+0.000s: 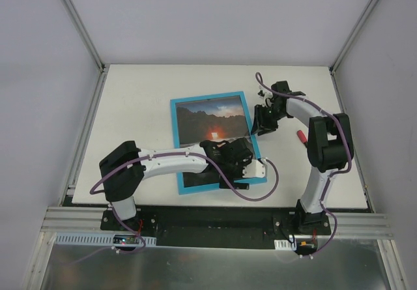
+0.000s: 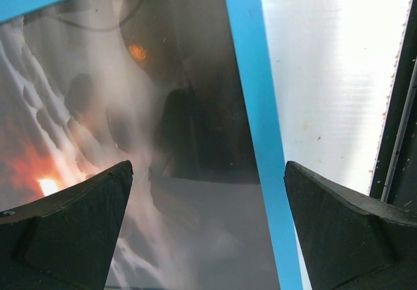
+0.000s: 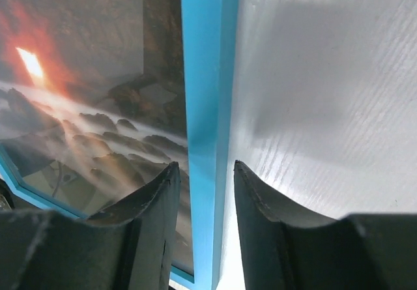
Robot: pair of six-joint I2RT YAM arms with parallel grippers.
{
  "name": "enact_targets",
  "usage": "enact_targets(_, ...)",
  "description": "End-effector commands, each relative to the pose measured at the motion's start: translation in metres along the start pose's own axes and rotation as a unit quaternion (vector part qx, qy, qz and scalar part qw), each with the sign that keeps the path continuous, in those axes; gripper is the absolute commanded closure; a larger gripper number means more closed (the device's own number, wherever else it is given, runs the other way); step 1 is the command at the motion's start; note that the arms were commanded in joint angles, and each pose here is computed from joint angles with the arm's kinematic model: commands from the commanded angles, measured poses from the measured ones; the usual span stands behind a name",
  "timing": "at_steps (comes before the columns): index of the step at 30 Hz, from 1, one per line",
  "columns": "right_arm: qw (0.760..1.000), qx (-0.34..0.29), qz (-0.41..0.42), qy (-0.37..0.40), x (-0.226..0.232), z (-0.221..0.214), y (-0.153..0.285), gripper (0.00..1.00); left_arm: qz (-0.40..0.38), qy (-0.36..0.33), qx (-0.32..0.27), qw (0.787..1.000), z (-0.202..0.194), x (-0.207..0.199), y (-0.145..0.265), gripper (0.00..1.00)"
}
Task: Take the photo out of the frame
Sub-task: Turn over the photo frame at the center of the board.
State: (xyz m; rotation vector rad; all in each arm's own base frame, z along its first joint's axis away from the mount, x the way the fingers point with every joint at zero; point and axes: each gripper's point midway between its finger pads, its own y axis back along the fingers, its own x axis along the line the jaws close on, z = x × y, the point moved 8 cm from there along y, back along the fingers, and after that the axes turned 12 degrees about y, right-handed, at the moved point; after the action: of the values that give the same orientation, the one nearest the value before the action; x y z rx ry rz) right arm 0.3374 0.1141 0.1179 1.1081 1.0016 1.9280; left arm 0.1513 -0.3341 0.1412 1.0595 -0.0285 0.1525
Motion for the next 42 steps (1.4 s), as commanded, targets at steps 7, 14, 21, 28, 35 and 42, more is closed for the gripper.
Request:
enact_targets(7, 0.999, 0.036, -0.013, 0.022, 0.001, -0.006, -0.023, 0.59, -0.008, -0.007, -0.037, 0.999, 0.003, 0.001, 0.018, 0.01)
enact_targets(14, 0.998, 0.054, -0.014, 0.029, 0.003, -0.009, -0.031, 0.83, -0.022, -0.009, -0.034, 0.999, 0.003, -0.001, 0.012, 0.01)
enact_targets(21, 0.997, 0.058, -0.045, 0.020, 0.003, 0.003, -0.018, 0.99, -0.004, -0.018, -0.025, 1.000, 0.013, -0.001, 0.003, 0.01)
enact_targets(28, 0.998, 0.046, -0.020, 0.023, 0.018, 0.017, -0.001, 0.99, 0.025, -0.045, -0.017, 0.999, 0.030, -0.012, -0.007, 0.01)
enact_targets(35, 0.999, 0.037, 0.003, 0.022, 0.026, 0.017, 0.007, 1.00, 0.028, -0.028, -0.006, 0.999, 0.032, -0.021, -0.019, 0.01)
enact_targets(42, 0.999, 0.016, 0.018, 0.023, 0.034, 0.022, 0.021, 1.00, 0.058, -0.031, 0.006, 0.998, 0.032, -0.029, -0.028, 0.01)
